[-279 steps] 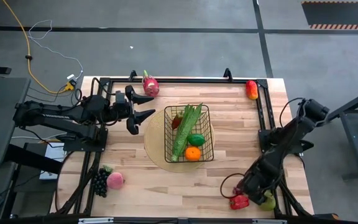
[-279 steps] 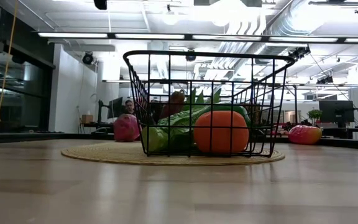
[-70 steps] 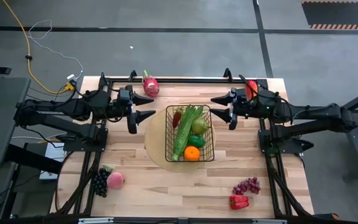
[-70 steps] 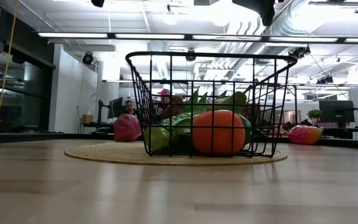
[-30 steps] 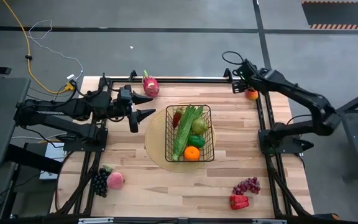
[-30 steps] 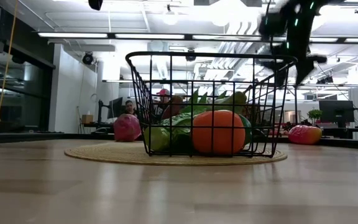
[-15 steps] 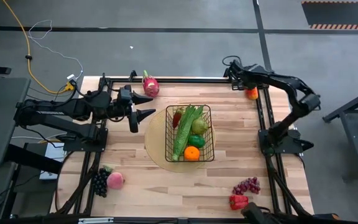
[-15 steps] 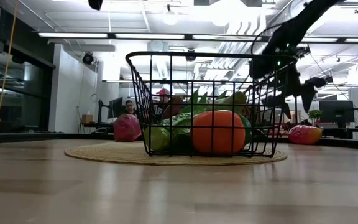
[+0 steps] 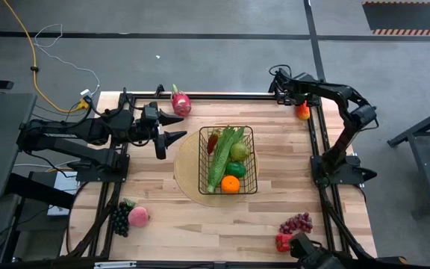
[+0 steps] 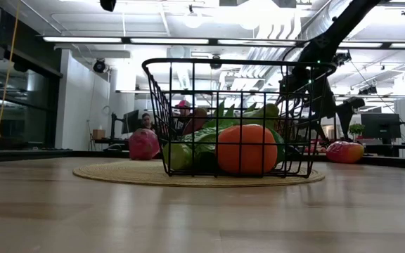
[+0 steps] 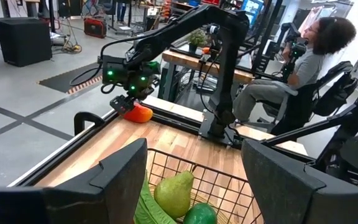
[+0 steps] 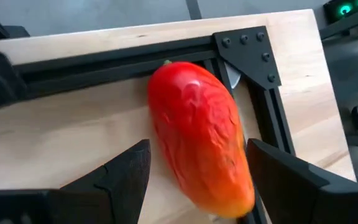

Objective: Build produce basket
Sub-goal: Put the mango into the wire basket

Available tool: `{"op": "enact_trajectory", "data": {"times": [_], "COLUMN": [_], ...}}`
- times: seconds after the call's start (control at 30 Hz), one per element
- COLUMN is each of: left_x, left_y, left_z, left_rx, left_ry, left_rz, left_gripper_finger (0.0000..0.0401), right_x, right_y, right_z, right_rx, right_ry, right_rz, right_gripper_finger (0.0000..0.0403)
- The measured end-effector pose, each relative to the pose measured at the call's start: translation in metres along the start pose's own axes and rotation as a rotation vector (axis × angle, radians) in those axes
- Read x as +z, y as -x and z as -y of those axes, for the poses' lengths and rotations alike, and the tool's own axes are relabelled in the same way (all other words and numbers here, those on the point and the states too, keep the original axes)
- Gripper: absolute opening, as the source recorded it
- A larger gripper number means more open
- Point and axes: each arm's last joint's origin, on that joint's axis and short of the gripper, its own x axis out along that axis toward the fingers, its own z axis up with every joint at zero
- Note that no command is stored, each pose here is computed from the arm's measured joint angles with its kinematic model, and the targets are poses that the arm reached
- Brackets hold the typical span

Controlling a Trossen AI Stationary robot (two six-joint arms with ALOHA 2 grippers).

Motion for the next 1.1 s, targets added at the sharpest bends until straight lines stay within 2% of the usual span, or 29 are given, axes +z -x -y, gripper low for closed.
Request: {"op": "enact_trajectory", "data": {"times": [0.17, 0.47, 0.8, 1.1], "left_x": [0.0, 0.0, 0.0, 0.0], "left_y": [0.0, 0.0, 0.0, 0.0], "left_z": [0.0, 0.0, 0.0, 0.0], "left_rx": [0.0, 0.0, 0.0, 0.0], "left_ry": [0.0, 0.0, 0.0, 0.0], "left_rz": [0.0, 0.0, 0.0, 0.0], "left_gripper_finger": [0.0252, 0.0252, 0.0252, 0.0252], "right_x": [0.001, 0.0, -0.009, -0.042], "right_y": [-0.011, -0.02, 0.008, 0.04], "right_z": [-0.005, -0.008, -0.006, -0.025], "right_rx": [-0.009, 0.027, 0.233, 0.351], "right_ry": [0.014, 0.151, 0.25, 0.4], "right_rz": [-0.024, -0.106, -0.178, -0.219], "right_gripper_finger": [0.0256, 0.0256, 0.0256, 0.0256]}}
